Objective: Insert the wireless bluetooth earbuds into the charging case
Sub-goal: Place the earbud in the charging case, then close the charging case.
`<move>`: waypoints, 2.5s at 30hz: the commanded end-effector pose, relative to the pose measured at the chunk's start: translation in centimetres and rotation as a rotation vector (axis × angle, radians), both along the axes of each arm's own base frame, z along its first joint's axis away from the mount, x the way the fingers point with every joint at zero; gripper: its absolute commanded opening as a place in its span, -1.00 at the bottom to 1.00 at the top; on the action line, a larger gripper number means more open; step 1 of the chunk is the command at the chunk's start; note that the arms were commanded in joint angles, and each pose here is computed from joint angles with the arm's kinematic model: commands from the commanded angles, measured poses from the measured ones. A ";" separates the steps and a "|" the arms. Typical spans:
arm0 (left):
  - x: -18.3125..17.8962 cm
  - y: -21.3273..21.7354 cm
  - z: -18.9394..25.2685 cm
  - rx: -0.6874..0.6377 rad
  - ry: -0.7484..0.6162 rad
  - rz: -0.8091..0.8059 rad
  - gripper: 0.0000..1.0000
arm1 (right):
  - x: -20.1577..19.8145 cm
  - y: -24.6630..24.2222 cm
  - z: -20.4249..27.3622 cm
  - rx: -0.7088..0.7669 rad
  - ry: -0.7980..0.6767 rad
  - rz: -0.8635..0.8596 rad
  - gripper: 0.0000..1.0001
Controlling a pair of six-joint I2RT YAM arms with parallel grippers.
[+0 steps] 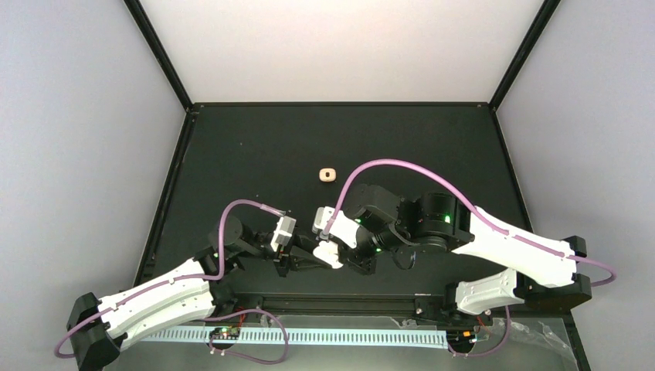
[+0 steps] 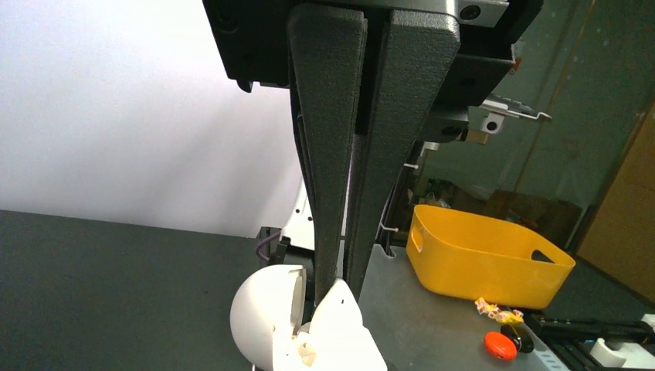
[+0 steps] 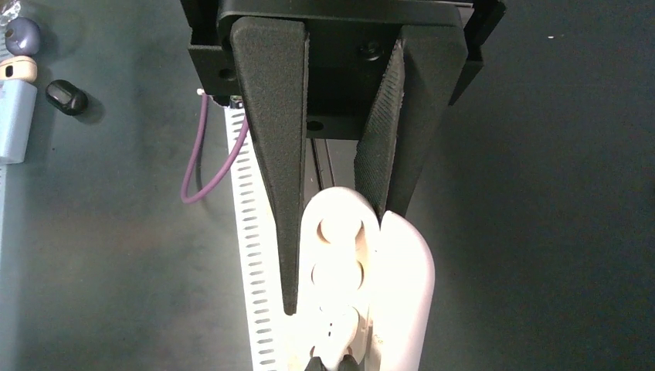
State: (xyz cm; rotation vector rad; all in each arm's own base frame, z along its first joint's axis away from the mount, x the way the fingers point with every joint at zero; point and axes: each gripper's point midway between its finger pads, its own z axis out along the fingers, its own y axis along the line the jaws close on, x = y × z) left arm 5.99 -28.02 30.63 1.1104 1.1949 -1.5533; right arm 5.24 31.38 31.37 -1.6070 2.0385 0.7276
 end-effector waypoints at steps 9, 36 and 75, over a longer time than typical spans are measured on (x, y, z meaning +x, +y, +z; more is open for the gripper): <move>0.0 0.6 4.1 -0.133 -0.042 0.024 -0.97 | -0.8 0.9 -0.3 0.019 0.007 0.010 -0.97; 0.1 0.6 3.3 -0.117 -0.034 0.032 -0.97 | 7.7 -2.7 6.4 0.288 -0.199 -0.455 0.04; 2.4 0.3 4.4 -0.114 0.002 0.156 -0.97 | 5.6 0.8 2.8 0.249 -0.088 -0.302 0.00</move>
